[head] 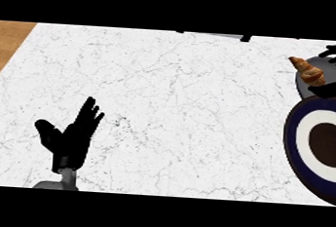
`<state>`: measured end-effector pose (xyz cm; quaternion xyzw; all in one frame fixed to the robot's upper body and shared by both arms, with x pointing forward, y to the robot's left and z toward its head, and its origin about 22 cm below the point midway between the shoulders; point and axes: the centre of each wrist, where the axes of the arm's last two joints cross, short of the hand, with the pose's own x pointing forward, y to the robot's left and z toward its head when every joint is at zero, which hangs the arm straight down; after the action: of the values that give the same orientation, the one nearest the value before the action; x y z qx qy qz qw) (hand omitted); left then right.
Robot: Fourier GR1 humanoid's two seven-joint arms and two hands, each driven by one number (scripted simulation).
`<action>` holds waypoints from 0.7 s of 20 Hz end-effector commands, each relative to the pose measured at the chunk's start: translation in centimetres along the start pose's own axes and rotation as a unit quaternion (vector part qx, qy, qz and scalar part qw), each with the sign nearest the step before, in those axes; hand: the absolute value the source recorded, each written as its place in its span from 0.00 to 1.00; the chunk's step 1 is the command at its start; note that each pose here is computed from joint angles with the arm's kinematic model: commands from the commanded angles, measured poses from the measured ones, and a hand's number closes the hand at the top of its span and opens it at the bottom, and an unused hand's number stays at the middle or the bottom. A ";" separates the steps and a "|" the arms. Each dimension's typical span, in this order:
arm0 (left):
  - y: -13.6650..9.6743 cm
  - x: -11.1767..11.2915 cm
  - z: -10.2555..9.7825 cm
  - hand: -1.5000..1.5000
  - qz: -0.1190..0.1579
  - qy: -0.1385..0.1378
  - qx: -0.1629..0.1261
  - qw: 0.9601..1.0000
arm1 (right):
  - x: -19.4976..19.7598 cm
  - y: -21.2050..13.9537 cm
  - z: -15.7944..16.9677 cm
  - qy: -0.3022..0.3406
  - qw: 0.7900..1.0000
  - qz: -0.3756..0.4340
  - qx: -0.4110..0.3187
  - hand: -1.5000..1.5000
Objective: Pick the croissant from the plate and place it in the pan
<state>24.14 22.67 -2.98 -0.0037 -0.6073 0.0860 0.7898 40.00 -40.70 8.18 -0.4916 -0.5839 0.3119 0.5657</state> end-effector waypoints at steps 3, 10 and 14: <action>-0.4 -0.7 0.2 0.50 -0.003 0.006 -0.002 1.000 | -0.6 1.3 0.6 -0.025 0.999 -0.034 -0.018 0.00; 0.6 0.1 0.0 0.50 -0.002 0.011 0.008 1.000 | -0.3 -0.2 -0.4 -0.041 0.954 -0.295 -0.035 0.00; -0.2 -0.8 0.3 0.50 0.004 0.013 0.007 1.000 | -2.2 -2.2 -0.3 -0.036 0.921 -0.387 -0.024 0.00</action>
<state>23.94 22.80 -2.95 0.0001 -0.6011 0.0894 0.7942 39.94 -42.04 8.57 -0.2958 -0.7277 0.1325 0.6045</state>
